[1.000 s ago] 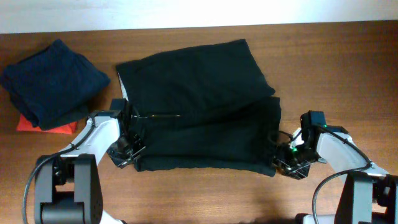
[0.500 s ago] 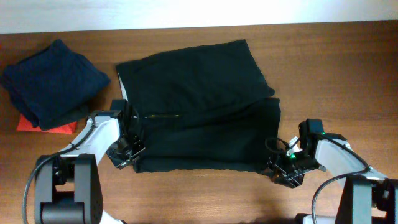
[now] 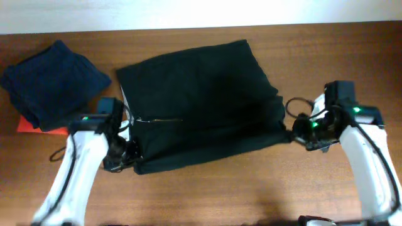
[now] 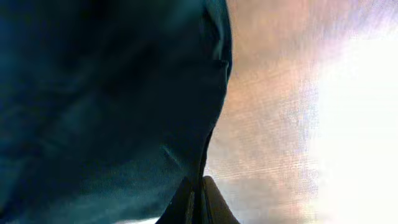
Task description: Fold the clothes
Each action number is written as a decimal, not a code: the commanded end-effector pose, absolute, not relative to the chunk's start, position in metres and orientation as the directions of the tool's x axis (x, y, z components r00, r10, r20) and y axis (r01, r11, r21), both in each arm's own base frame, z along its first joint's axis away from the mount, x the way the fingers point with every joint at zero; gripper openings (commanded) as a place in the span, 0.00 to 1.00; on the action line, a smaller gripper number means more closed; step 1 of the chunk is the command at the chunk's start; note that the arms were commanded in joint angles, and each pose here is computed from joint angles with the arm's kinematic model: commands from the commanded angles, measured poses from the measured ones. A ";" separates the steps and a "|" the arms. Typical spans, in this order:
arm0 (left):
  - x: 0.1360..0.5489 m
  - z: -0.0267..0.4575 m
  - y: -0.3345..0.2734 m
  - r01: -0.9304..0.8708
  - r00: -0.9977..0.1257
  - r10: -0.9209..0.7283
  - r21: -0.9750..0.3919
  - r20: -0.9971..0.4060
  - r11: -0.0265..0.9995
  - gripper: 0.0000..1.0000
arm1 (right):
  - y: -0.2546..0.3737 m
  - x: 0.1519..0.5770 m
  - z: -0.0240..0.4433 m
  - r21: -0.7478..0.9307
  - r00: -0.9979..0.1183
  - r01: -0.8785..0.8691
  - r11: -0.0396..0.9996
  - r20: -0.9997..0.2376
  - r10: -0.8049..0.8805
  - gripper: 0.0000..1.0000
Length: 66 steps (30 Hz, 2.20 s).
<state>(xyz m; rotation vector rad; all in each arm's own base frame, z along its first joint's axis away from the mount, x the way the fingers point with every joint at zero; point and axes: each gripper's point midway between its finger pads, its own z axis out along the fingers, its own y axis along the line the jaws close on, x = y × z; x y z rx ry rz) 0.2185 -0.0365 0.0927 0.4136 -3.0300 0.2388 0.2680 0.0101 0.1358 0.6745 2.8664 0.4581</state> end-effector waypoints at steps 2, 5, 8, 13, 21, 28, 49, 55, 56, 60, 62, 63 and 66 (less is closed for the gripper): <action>0.198 0.167 -0.030 -0.190 -0.971 -0.211 -0.173 -0.112 0.966 0.00 | -0.012 0.265 0.212 0.268 -0.834 0.364 0.892 -0.332 0.440 0.04; 0.182 0.194 -0.030 -0.184 -0.966 -0.211 -0.181 -0.146 0.966 0.00 | -0.020 0.262 0.247 0.254 -0.777 0.340 0.906 -0.467 0.423 0.04; 0.195 0.190 -0.030 -0.257 -0.946 -0.288 -0.197 -0.150 0.946 0.01 | -0.017 0.292 0.258 0.253 -0.759 0.224 0.941 -0.560 0.331 0.04; 0.210 0.145 -0.031 -0.523 -0.847 -0.531 -0.173 -0.004 0.835 0.01 | 0.028 0.366 0.211 0.259 -0.826 0.018 0.966 -0.541 0.160 0.04; 0.287 0.085 -0.021 -0.749 -0.599 -0.793 -0.272 -0.113 0.604 0.01 | 0.059 0.442 0.139 0.244 -0.828 -0.065 0.968 -0.554 0.084 0.04; 0.308 0.039 0.000 -0.875 -0.429 -0.903 -0.232 -0.037 0.425 0.01 | 0.062 0.457 0.123 0.251 -0.824 -0.073 0.965 -0.560 0.083 0.04; 0.382 0.092 0.054 -0.714 -0.357 -0.925 -0.600 -0.131 0.361 0.16 | 0.157 0.527 0.146 0.218 -0.626 -0.372 0.902 -0.777 -0.070 0.28; 0.410 0.124 0.083 -0.589 -0.306 -0.929 -0.726 -0.207 0.356 0.42 | 0.100 0.477 0.091 0.217 -0.854 -0.192 0.957 -0.518 -0.053 0.45; 0.398 0.116 0.065 -0.573 -0.415 -0.895 -0.718 -0.162 0.395 0.42 | 0.094 0.459 0.077 0.221 -0.897 -0.165 0.961 -0.439 -0.053 0.43; 0.342 0.074 0.030 -0.625 -0.636 -0.764 -0.511 -0.105 0.590 0.42 | 0.091 0.423 0.044 0.226 -0.946 -0.136 0.965 -0.318 -0.059 0.71; 0.318 0.060 0.032 -0.686 -0.642 -0.763 -0.390 -0.072 0.614 0.42 | 0.088 0.408 0.030 0.225 -0.961 -0.125 0.966 -0.271 -0.061 0.73; 0.313 0.058 0.031 -0.693 -0.644 -0.763 -0.380 -0.056 0.612 0.42 | 0.085 0.404 0.022 0.208 -0.962 -0.119 0.971 -0.266 -0.061 0.74; 0.309 0.057 0.029 -0.701 -0.644 -0.764 -0.369 -0.039 0.610 0.42 | 0.083 0.389 0.001 0.209 -0.968 -0.114 0.971 -0.244 -0.062 0.77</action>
